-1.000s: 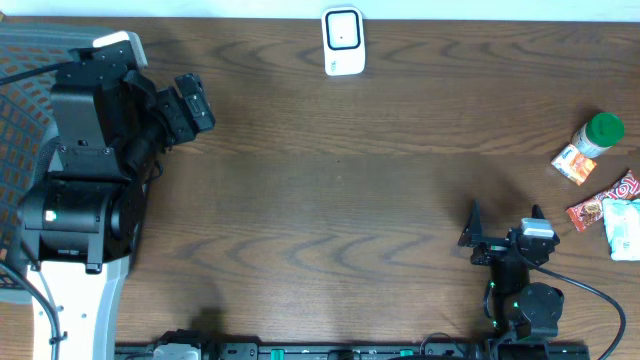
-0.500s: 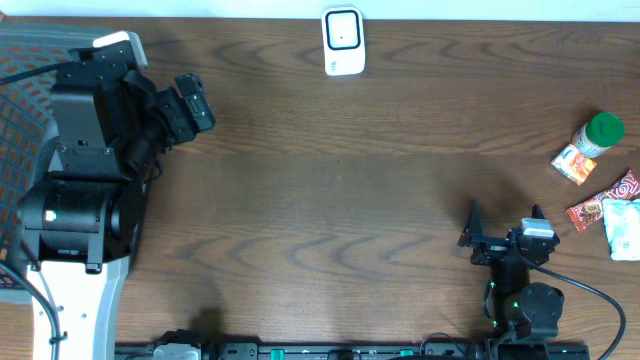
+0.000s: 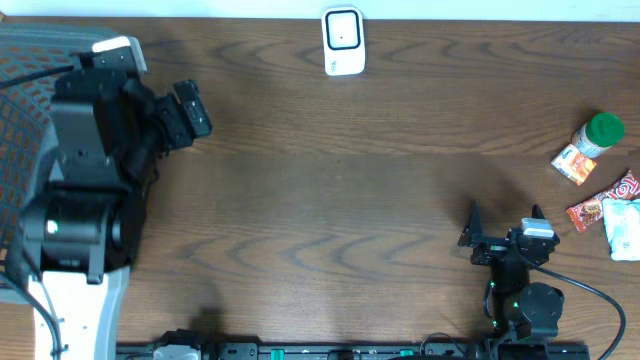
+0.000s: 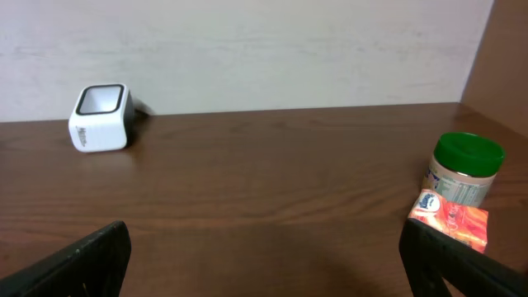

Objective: Scan the item barcode

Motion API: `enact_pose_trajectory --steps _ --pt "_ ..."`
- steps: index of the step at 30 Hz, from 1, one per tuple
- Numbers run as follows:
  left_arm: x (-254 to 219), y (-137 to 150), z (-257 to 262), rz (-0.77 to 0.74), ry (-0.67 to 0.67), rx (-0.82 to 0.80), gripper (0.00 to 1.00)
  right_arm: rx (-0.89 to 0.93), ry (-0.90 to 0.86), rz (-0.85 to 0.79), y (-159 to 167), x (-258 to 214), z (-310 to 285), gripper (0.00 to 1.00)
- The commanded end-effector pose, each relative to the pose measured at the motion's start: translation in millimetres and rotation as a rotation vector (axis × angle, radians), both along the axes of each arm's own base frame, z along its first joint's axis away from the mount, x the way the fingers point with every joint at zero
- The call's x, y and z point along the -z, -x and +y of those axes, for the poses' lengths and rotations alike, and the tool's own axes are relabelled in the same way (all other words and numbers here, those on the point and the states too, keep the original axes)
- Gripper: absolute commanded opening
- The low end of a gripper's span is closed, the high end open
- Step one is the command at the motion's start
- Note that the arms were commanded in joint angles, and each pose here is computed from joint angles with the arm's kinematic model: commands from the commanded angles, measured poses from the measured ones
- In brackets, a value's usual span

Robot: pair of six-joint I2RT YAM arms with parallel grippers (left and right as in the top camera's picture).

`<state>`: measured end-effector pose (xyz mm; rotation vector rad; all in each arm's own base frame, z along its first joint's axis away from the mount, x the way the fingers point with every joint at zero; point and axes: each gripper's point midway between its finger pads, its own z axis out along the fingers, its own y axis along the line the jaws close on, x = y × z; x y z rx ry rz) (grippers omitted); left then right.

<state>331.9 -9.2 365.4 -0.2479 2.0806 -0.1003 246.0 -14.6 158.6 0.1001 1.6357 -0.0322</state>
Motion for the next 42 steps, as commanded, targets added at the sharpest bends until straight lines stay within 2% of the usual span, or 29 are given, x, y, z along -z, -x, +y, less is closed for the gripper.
enact_pose_trajectory --steps 1,7,18,28,42 --pt "6.7 11.4 5.9 -0.042 -0.079 0.018 0.98 -0.009 -0.013 -0.001 0.1 0.3 2.4 0.99" --pt "35.3 34.4 7.8 -0.151 -0.14 0.045 0.98 -0.009 -0.013 -0.001 0.1 0.3 2.4 0.99" --pt "133.2 77.4 12.4 -0.36 -0.127 0.026 0.98 -0.01 -0.013 -0.001 0.1 0.3 2.5 0.99" --pt "159.5 81.2 14.7 -0.526 -0.123 0.002 0.98 -0.009 -0.013 -0.001 0.1 0.4 2.4 0.99" --pt "210.4 83.0 25.0 -0.427 -0.177 -0.02 0.98 -0.01 -0.013 -0.001 0.1 0.4 2.5 0.99"
